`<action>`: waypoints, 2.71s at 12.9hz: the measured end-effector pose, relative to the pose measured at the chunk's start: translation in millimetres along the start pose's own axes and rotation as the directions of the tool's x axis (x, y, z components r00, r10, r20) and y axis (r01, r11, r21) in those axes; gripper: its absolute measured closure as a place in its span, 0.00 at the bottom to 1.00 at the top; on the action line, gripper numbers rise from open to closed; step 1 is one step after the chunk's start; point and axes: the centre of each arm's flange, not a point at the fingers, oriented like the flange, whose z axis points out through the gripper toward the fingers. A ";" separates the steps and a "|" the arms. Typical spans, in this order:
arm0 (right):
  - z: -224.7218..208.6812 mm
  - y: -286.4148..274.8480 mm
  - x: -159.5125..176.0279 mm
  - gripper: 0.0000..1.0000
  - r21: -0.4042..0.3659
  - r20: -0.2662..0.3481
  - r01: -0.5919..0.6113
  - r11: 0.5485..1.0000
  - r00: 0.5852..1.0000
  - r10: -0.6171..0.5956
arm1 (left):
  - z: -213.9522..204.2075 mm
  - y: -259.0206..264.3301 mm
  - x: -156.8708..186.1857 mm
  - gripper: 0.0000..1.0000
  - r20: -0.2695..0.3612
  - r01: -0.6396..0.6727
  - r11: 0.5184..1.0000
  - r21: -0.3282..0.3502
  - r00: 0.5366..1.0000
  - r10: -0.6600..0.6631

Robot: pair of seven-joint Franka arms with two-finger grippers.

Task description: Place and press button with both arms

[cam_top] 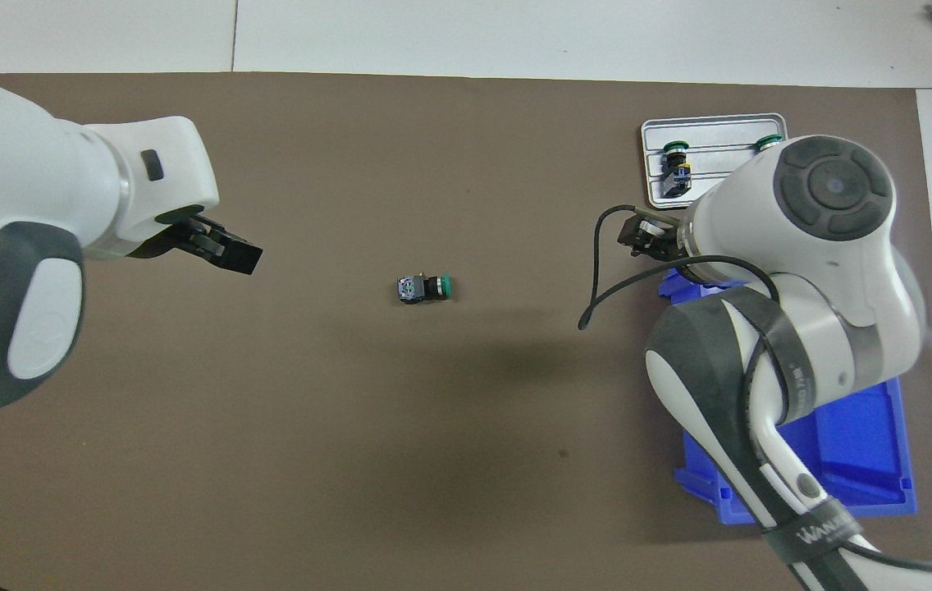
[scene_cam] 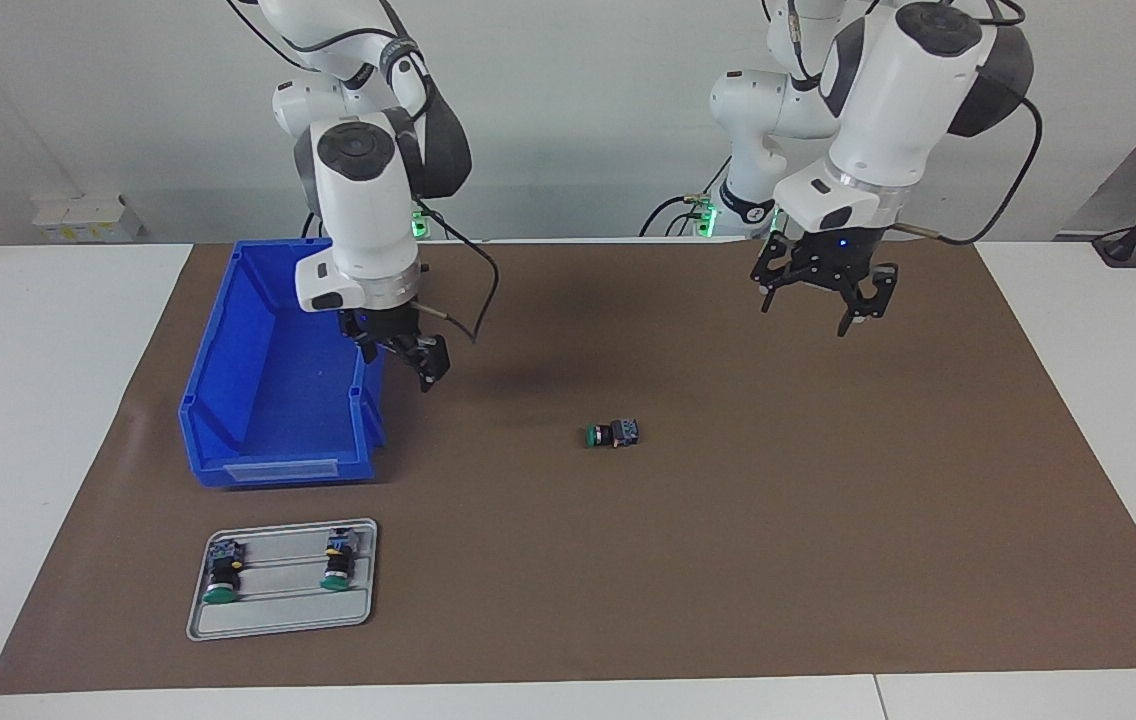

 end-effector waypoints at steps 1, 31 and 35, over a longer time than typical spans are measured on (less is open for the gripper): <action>-12.0 15.2 3.4 0.00 0.022 0.008 0.068 0.997 0.998 -0.068 | 24.2 11.1 13.8 0.04 -0.013 -0.054 0.999 0.001 0.998 0.054; -105.8 106.2 22.1 0.00 0.047 0.108 0.238 0.970 0.964 -0.242 | 223.8 201.6 34.4 0.17 -0.039 -0.710 0.704 0.009 0.703 0.710; -115.8 108.1 22.5 0.00 0.051 0.086 0.235 0.971 0.967 -0.239 | 239.9 201.5 23.9 0.17 -0.069 -0.689 0.725 0.001 0.723 0.687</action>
